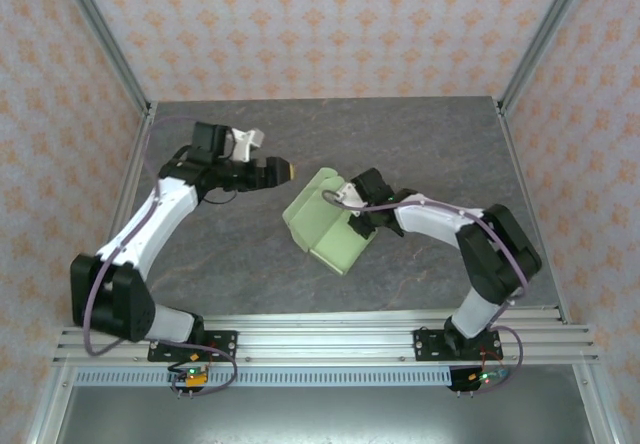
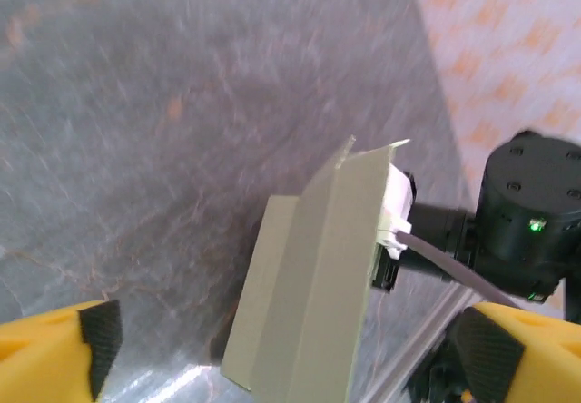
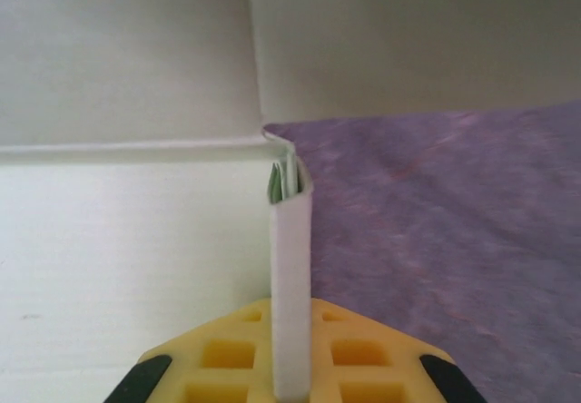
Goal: Fold the paper box
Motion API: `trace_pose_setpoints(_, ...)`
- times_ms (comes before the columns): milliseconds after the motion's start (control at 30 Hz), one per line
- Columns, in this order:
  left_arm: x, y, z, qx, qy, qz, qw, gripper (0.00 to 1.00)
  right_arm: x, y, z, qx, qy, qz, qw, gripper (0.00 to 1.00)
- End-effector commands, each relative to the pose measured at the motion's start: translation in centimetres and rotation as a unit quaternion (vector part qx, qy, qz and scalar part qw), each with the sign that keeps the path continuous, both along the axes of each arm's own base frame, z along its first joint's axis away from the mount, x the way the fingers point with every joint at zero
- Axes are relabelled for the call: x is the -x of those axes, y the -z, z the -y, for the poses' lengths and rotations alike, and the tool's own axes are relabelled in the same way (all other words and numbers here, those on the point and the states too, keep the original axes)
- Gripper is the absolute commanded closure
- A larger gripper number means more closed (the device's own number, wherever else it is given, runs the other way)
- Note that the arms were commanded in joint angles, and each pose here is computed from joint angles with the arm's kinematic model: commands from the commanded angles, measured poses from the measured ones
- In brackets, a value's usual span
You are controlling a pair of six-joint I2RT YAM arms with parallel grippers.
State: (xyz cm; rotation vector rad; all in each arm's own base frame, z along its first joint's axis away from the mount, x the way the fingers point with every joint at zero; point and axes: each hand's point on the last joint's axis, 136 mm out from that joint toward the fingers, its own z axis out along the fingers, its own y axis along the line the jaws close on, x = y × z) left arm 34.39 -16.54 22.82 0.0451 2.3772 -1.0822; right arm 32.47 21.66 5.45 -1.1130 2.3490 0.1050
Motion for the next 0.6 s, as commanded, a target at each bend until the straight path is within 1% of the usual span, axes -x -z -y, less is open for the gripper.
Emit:
trace_pose_setpoints(0,-0.9,-3.5,-1.6,0.068,-0.062,0.053,0.994,0.0,-4.4,-6.3,-0.2,-0.129,0.092,0.103,0.982,0.9)
trace_pose_setpoints(33,-0.9,-3.9,-2.1,0.084,-0.08,0.054,0.992,0.0,-4.9,-7.2,0.1,-0.155,0.111,0.108,0.976,0.9)
trace_pose_setpoints(100,-0.7,-4.1,-2.4,0.097,-0.089,0.067,0.989,0.0,-5.7,-8.8,0.6,-0.198,0.144,0.125,0.961,0.9)
trace_pose_setpoints(167,-0.5,-3.6,-2.1,0.11,-0.089,0.066,0.988,0.0,-6.5,-10.6,1.4,-0.257,0.189,0.142,0.937,0.9)
trace_pose_setpoints(267,-0.1,-2.8,-0.6,0.133,-0.068,0.067,0.986,0.0,-7.2,-13.0,2.1,-0.34,0.237,0.157,0.896,0.9)
trace_pose_setpoints(333,0.4,-2.5,0.9,0.129,-0.052,0.081,0.987,0.0,-7.3,-14.0,2.1,-0.378,0.252,0.158,0.876,0.9)
trace_pose_setpoints(467,1.8,-2.7,4.1,0.11,-0.01,0.116,0.987,0.0,-7.2,-14.9,1.6,-0.435,0.261,0.146,0.849,0.9)
trace_pose_setpoints(567,1.8,-2.4,4.6,0.102,-0.005,0.123,0.987,0.0,-7.0,-14.9,1.3,-0.452,0.258,0.139,0.843,0.9)
